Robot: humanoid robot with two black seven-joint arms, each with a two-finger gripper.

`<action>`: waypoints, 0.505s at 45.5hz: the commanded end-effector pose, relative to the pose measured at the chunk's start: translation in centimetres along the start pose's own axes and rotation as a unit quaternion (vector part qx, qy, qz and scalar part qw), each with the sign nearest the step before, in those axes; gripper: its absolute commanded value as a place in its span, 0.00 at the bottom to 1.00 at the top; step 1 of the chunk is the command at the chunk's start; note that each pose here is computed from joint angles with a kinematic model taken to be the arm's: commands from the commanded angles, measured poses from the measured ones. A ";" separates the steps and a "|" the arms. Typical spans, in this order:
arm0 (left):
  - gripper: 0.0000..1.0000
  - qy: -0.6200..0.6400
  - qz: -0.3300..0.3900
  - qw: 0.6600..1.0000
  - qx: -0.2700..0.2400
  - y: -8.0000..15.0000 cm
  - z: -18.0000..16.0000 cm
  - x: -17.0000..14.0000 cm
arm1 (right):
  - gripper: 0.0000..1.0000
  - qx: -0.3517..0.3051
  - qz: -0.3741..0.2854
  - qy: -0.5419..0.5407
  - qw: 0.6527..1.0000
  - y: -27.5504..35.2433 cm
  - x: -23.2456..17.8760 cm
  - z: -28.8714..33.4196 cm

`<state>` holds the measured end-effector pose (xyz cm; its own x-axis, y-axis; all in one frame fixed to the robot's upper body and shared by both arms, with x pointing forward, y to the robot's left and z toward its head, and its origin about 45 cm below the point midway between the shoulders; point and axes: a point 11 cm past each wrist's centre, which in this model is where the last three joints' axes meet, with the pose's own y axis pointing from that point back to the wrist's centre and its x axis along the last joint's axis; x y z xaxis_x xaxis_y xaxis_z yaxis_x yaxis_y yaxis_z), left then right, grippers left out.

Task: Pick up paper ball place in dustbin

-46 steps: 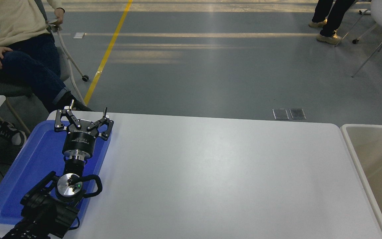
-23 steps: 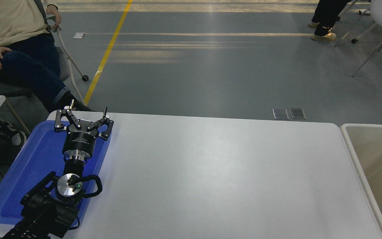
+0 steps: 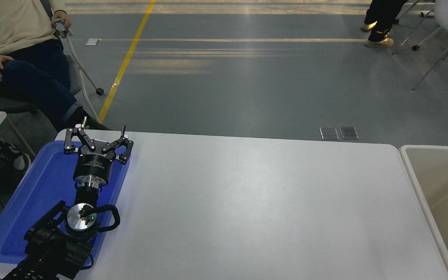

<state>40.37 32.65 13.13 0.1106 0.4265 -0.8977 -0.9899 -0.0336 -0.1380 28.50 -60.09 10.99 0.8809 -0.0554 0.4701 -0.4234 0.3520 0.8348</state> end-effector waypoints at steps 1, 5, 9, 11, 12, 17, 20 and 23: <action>1.00 0.000 0.000 1.000 0.000 0.0 0.0 0.0 | 0.58 -0.001 0.013 -0.015 1.000 -0.6 -1.0 -0.6; 1.00 0.000 0.000 1.000 0.000 0.0 0.0 0.0 | 0.84 0.001 0.016 -0.023 1.000 -0.6 -0.9 -0.7; 1.00 0.000 0.000 1.000 0.000 0.0 0.0 0.0 | 0.89 0.004 0.019 -0.032 0.999 -0.7 -0.9 -0.8; 1.00 0.000 0.000 1.000 -0.001 0.0 0.0 0.0 | 0.90 0.004 0.019 -0.033 0.999 -0.7 -0.9 -1.0; 1.00 0.000 0.000 1.000 -0.001 0.0 0.0 0.0 | 0.91 0.003 0.019 -0.033 0.999 -0.7 -0.9 -1.0; 1.00 0.000 0.001 1.000 0.000 0.0 0.0 0.1 | 0.98 0.004 0.021 -0.037 0.999 -0.7 -0.8 -1.0; 1.00 0.000 0.000 1.000 0.000 0.0 0.0 0.0 | 0.99 0.007 0.027 -0.049 0.998 -0.7 -0.6 -1.1; 1.00 0.000 0.000 1.000 0.000 0.0 0.0 0.0 | 0.99 0.007 0.029 -0.054 0.998 -0.7 -0.6 -1.1</action>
<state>40.37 32.67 13.11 0.1098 0.4263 -0.8979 -0.9898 -0.0352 -0.1377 28.36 -59.45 9.86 0.8469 -0.1048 0.5214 -0.4599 0.3481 0.8169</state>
